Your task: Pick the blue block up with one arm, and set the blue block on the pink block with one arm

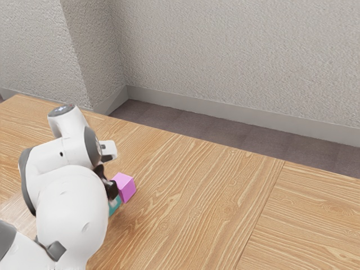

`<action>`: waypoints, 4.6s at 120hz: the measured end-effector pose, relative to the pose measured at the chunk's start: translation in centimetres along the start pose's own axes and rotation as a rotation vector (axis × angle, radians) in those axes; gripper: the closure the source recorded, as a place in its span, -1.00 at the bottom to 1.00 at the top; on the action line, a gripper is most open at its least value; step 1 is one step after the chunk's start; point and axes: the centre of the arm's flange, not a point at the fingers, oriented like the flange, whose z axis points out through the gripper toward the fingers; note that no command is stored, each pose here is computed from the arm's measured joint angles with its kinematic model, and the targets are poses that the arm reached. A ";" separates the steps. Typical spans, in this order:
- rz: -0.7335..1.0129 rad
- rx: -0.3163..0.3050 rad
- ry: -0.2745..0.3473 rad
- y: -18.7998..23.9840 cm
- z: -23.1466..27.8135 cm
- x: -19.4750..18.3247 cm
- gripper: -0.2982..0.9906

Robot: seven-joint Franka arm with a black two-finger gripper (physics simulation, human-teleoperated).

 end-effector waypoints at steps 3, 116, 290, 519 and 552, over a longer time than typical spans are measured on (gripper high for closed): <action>-0.001 0.001 0.012 -0.3 -1.1 0.1 -0.01; -0.001 -0.005 -0.037 -3.5 -4.0 9.1 -0.03; 0.003 0.045 -0.104 -1.8 -2.7 12.4 -0.02; -0.019 0.054 -0.101 -2.3 -2.7 10.9 -0.02; -0.039 0.050 -0.099 -2.6 -2.8 10.4 -0.02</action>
